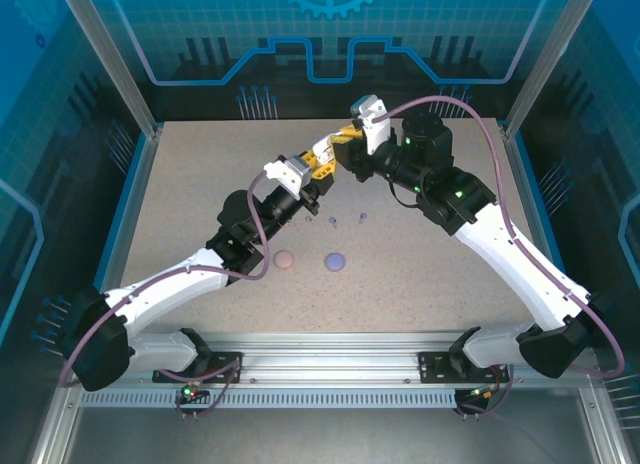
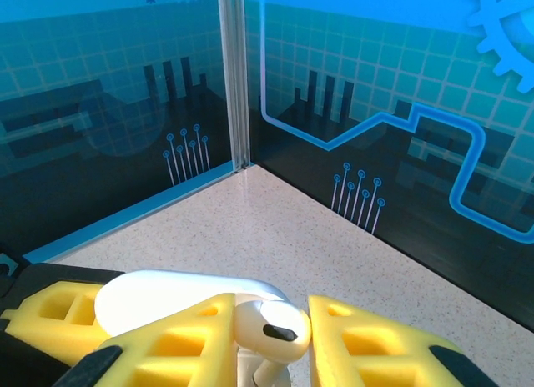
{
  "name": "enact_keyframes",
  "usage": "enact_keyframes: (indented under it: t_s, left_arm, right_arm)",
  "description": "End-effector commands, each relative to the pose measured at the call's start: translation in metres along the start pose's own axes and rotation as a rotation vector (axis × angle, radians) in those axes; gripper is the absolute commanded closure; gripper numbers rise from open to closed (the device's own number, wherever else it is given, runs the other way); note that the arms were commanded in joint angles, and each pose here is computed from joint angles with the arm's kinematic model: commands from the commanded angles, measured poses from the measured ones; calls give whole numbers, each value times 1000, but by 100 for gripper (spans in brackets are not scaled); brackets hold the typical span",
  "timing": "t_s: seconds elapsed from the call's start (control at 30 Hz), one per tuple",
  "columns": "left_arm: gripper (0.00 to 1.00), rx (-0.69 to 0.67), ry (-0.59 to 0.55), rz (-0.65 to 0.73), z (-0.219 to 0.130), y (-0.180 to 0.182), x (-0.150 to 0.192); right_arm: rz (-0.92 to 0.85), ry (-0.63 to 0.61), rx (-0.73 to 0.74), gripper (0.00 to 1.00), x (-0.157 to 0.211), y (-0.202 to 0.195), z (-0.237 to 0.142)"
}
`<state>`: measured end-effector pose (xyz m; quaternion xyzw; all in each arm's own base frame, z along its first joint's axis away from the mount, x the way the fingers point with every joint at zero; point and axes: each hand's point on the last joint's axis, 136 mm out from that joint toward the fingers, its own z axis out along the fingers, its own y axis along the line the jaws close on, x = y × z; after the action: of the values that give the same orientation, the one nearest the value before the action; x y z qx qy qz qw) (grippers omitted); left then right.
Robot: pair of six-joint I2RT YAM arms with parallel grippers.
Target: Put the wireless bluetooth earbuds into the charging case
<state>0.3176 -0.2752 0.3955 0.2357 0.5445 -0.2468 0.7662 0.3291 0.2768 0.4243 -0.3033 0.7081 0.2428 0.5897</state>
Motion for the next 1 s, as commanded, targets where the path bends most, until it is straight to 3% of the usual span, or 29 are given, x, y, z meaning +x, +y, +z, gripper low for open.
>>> enact_keyframes:
  t_s: [0.0, 0.47, 0.97]
  left_arm:
    - [100, 10, -96, 11, 2, -2, -36]
    - [100, 10, -102, 12, 4, -2, -39]
    - [100, 16, -91, 2, 6, -3, -34]
  right_arm:
    - [-30, 11, -52, 76, -2, 6, -8]
    - [-35, 39, -63, 71, 15, 10, -12]
    - [-22, 23, -87, 63, 7, 19, -7]
